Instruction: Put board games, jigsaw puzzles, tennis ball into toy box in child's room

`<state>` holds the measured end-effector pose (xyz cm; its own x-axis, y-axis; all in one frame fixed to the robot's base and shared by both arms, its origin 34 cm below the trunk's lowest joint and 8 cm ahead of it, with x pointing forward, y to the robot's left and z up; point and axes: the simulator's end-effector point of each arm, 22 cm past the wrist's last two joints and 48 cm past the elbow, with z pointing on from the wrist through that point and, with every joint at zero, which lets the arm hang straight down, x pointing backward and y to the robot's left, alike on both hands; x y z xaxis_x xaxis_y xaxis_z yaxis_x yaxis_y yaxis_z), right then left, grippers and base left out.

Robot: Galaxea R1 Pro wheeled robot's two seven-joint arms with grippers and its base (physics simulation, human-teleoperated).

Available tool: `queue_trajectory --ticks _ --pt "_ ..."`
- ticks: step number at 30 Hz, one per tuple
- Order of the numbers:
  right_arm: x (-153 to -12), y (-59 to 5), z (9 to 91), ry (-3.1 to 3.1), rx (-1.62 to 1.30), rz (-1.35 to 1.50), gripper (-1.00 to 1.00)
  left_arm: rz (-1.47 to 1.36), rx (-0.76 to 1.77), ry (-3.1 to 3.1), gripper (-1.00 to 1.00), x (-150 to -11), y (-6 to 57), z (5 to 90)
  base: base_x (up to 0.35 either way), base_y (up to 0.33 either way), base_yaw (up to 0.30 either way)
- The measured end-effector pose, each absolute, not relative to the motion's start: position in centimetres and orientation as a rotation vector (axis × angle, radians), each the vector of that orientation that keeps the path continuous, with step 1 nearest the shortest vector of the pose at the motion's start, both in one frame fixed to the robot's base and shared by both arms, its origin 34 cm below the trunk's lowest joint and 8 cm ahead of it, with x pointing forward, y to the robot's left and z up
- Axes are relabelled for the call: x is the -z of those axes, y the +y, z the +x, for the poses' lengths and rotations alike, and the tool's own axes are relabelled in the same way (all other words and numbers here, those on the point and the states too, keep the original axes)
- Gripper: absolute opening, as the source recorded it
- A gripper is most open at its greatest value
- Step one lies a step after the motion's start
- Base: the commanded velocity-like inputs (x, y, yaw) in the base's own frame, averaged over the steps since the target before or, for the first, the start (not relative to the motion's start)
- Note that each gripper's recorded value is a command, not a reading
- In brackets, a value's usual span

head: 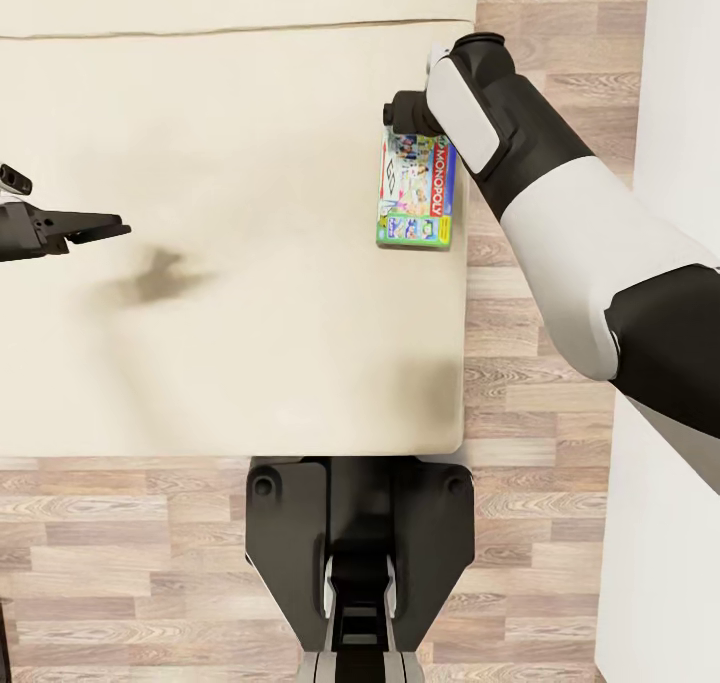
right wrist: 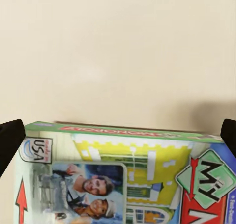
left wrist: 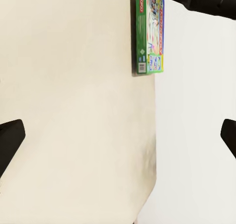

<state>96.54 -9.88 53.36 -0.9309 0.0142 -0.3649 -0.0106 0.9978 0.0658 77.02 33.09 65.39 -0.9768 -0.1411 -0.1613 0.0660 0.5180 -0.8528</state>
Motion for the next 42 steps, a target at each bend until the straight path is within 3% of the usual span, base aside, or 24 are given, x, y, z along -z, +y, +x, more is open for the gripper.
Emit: queue_trajectory --ticks 42 --pt "-53.79 -9.86 97.5 2.747 -0.092 0.002 1.0 -0.069 1.449 2.556 1.0 -64.8 33.05 76.7 0.0 0.0 0.0"
